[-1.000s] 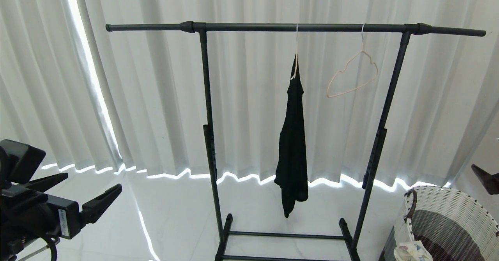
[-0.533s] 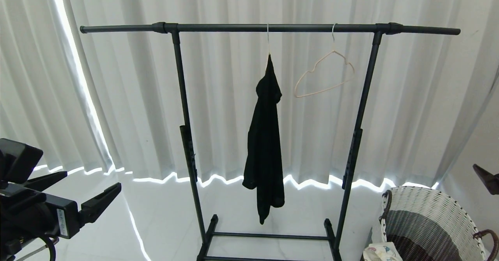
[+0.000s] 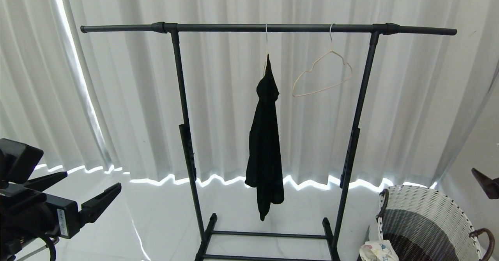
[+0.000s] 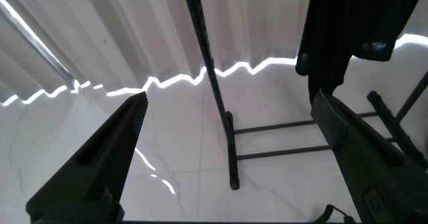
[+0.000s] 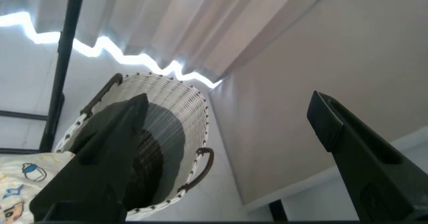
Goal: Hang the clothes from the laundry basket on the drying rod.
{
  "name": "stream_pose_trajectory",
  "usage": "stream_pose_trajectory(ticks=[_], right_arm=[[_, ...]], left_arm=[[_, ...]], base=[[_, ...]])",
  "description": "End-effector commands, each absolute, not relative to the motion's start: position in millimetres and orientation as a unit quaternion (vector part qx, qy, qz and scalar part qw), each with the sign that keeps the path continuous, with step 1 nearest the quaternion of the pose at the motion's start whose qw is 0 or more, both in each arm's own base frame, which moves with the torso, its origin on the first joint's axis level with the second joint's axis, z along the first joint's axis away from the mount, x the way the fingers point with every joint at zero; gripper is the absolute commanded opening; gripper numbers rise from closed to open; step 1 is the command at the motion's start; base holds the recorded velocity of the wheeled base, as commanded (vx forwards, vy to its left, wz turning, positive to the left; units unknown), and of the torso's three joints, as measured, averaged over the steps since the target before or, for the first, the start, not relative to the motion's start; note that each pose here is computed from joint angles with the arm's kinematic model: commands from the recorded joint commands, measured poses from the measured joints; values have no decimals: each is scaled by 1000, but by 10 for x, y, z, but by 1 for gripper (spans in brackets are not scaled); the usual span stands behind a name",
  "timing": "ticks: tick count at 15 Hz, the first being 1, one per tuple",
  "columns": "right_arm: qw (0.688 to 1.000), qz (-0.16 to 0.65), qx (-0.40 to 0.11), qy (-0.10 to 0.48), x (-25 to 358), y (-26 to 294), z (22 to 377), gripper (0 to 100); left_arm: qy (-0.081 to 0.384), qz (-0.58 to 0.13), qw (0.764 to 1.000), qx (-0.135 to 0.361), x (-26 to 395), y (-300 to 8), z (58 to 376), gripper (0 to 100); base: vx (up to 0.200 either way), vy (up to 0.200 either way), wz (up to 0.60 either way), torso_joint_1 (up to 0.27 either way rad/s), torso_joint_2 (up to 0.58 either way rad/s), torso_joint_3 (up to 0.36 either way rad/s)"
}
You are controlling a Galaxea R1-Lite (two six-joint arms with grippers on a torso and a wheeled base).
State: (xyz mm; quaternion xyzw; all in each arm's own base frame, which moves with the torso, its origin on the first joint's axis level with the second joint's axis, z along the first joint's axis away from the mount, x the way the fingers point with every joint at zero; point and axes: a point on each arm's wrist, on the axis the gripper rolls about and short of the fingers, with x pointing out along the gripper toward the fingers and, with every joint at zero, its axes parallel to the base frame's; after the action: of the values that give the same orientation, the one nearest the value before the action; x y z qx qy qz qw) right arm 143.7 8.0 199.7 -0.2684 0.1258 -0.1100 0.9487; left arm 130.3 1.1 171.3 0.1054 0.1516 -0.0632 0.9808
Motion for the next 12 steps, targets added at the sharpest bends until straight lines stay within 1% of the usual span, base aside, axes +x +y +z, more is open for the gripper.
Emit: stream_pose_trajectory(ticks=[1,3,6,8,9,12], right_arm=[[948,-109,-269,128,1438,81,1984,100],[948,-109,-269,129,1437,81,1983,100],[947,-107,-271,136,1426,80,1936,100],[941,-93,-279,169,1415,84,1756,100],[939,-76,-280,184,1436,96,1679,100],[940,23,-265,216,1628,169,1510,100]], left_arm=[[152,-63,981,106,1303,11,1712,100],[151,-63,981,106,1305,11,1716,100],[152,-63,981,106,1303,11,1712,100],[151,-83,979,108,1301,-39,1708,100],[149,-93,978,110,1300,-67,1708,100],[151,-105,977,112,1321,-100,1706,100]], base=[[0,0,0,-56,183,124],[0,0,0,-98,329,224],[0,0,0,-2,58,20],[0,0,0,-51,132,100],[0,0,0,-12,66,46],[0,0,0,0,0,0]])
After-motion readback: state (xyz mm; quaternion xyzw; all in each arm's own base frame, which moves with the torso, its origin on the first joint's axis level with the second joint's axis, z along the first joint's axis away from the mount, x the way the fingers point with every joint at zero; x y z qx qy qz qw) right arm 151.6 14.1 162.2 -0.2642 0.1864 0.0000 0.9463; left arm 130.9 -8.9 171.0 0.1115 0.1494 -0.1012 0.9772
